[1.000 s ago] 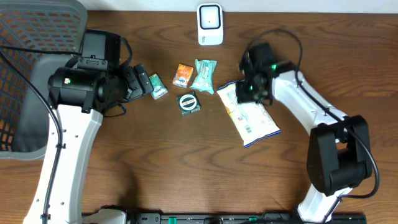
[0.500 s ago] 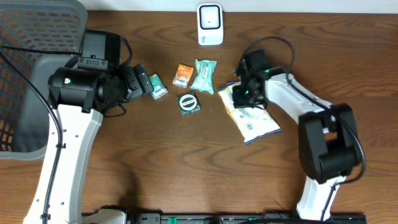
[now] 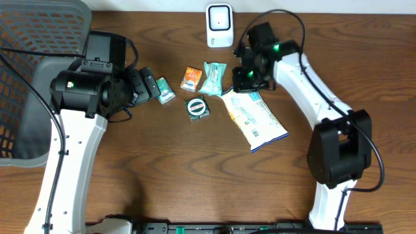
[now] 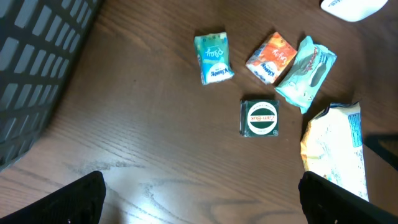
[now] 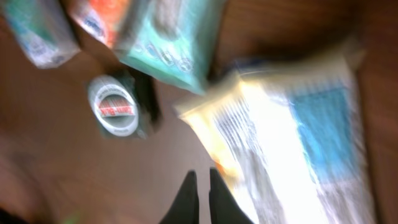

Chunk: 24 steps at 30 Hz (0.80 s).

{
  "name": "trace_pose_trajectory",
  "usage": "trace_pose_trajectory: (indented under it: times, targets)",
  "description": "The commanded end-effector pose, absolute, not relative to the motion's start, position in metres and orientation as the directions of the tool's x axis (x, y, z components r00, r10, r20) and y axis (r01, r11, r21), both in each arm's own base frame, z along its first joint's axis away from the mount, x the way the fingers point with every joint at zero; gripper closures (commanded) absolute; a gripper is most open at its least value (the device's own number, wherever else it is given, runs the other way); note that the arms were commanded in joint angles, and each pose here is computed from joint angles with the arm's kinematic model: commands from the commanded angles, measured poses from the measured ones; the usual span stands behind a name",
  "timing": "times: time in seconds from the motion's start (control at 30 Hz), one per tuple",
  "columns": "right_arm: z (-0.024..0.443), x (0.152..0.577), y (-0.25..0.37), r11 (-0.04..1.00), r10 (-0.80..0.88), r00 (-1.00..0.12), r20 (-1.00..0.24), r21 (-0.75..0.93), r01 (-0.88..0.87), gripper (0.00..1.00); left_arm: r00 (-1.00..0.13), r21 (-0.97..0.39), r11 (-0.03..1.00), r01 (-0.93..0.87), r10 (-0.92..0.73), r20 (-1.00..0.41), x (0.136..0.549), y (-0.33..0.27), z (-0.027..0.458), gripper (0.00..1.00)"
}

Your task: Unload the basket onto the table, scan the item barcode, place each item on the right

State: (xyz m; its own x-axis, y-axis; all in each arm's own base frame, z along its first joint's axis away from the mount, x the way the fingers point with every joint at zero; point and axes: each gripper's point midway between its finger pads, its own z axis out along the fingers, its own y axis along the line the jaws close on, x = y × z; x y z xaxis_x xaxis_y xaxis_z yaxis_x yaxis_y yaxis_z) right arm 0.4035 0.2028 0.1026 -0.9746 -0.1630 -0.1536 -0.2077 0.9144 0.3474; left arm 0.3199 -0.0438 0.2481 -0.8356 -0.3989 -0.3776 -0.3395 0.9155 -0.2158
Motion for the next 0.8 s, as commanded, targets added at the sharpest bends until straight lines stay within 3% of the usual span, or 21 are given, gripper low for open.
trace_pose_trajectory:
  times: [0.0, 0.17, 0.4, 0.67, 0.77]
  targets:
    - [0.101, 0.389, 0.159, 0.971, -0.181, -0.981, -0.076, 0.142, -0.191, 0.99, -0.831, -0.21, 0.917, -0.338, -0.396, -0.391, 0.32, -0.041, 0.252, 0.02]
    - [0.067, 0.33, 0.136, 0.982, -0.178, -0.969, 0.169, 0.087, -0.165, 0.99, -0.831, -0.211, 0.917, -0.338, -0.396, -0.391, 0.32, -0.041, 0.252, 0.02]
    - [0.004, 0.277, 0.145, 0.981, -0.172, -0.943, 0.283, 0.137, -0.138, 0.99, -0.831, -0.211, 0.917, -0.338, -0.396, -0.391, 0.32, -0.041, 0.252, 0.02]
    - [0.086, 0.342, 0.166, 0.97, -0.225, -0.974, 0.039, 0.1, -0.22, 0.98, -0.831, -0.211, 0.917, -0.338, -0.396, -0.391, 0.32, -0.041, 0.252, 0.02]
    - [0.107, 0.376, 0.153, 0.978, -0.209, -0.975, -0.082, 0.008, -0.21, 0.85, -0.831, -0.211, 0.917, -0.338, -0.396, -0.391, 0.32, -0.041, 0.252, 0.02]
